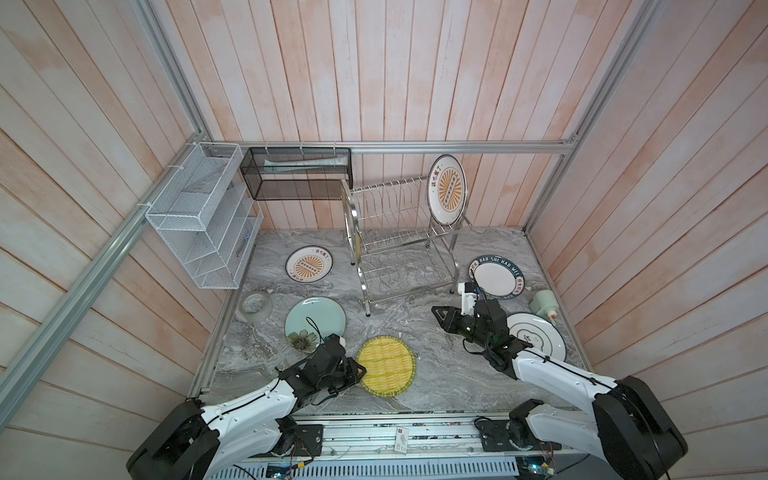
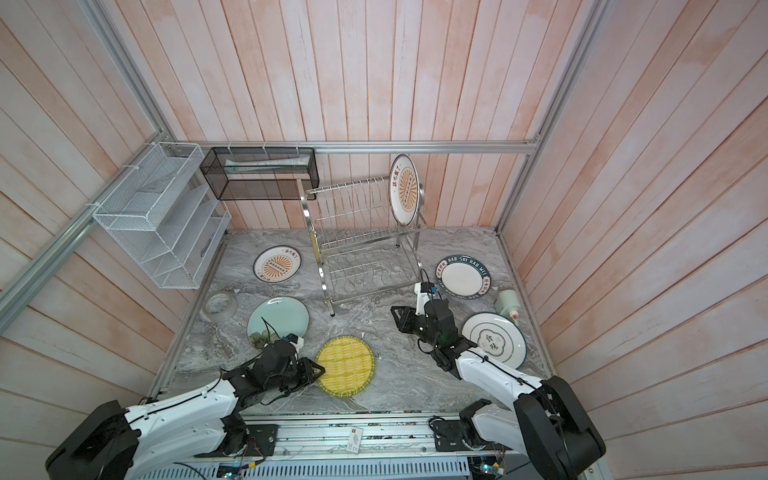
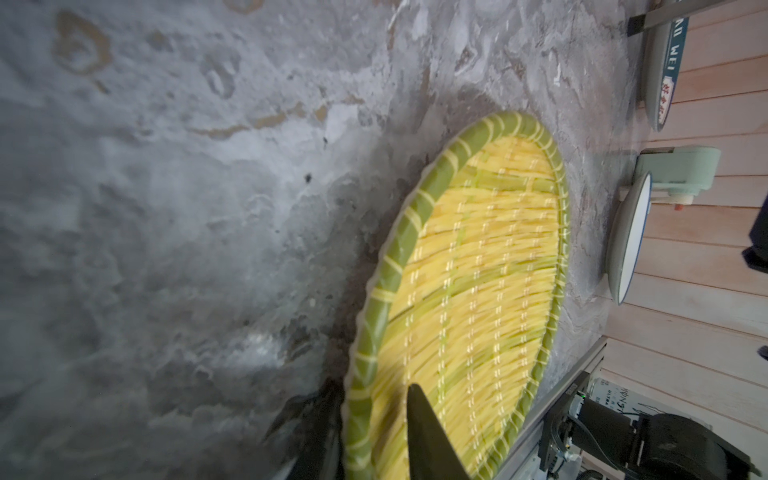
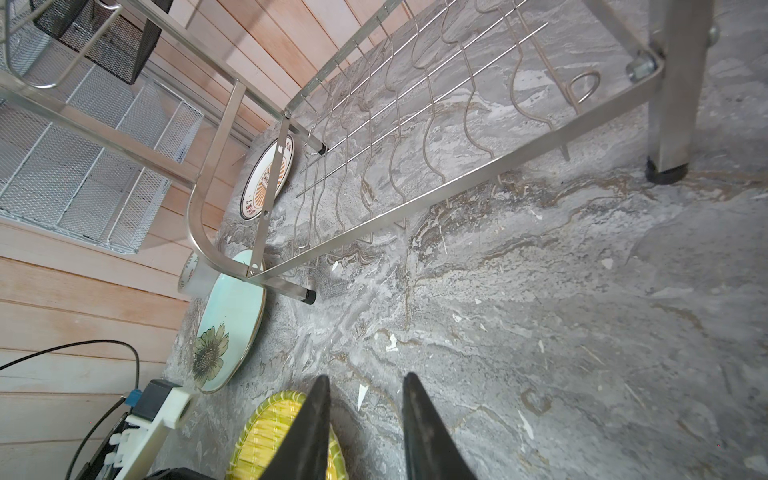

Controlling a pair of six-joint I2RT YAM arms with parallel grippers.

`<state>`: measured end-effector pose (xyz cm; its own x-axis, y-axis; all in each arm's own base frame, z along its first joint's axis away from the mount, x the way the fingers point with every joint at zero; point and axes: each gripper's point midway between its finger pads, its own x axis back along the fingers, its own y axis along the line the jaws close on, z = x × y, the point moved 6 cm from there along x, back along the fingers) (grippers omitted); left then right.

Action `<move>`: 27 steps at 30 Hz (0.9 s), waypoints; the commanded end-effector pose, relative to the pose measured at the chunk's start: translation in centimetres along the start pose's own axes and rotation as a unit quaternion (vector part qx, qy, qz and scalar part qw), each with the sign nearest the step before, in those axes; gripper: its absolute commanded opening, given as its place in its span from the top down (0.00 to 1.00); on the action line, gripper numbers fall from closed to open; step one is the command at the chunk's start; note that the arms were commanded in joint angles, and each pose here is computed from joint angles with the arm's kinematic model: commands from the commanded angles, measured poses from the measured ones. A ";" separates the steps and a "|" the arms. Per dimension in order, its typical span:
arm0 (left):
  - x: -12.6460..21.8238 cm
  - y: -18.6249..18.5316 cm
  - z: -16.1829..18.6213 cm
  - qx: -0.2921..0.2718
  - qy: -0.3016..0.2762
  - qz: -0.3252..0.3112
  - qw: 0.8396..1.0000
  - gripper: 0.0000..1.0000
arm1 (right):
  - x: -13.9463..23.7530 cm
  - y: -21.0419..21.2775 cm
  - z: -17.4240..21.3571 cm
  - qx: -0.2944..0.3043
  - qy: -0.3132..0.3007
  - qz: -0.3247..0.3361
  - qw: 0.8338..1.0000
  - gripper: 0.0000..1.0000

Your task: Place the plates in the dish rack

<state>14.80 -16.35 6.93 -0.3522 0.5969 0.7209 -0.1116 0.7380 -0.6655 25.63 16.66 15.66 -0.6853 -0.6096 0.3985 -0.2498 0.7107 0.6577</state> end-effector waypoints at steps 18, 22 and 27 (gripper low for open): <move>0.7 -2.0 -1.2 -0.015 -0.031 0.029 0.999 0.79 | 0.7 0.0 0.1 -0.004 -0.008 -0.001 1.000 0.70; 0.8 -2.2 -1.3 -0.018 -0.032 0.032 0.999 0.83 | 0.8 0.1 0.1 -0.003 -0.009 -0.001 1.000 0.70; 0.9 -2.8 -1.6 -0.025 -0.037 0.040 0.998 0.88 | 1.0 0.2 0.0 -0.003 -0.011 -0.003 1.000 0.70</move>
<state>15.67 -16.95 8.67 -0.3966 0.6209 0.6762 -0.0774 0.7113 -0.6986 25.23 16.42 16.33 -0.6943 -0.6128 0.3773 -0.2606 0.7028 0.6619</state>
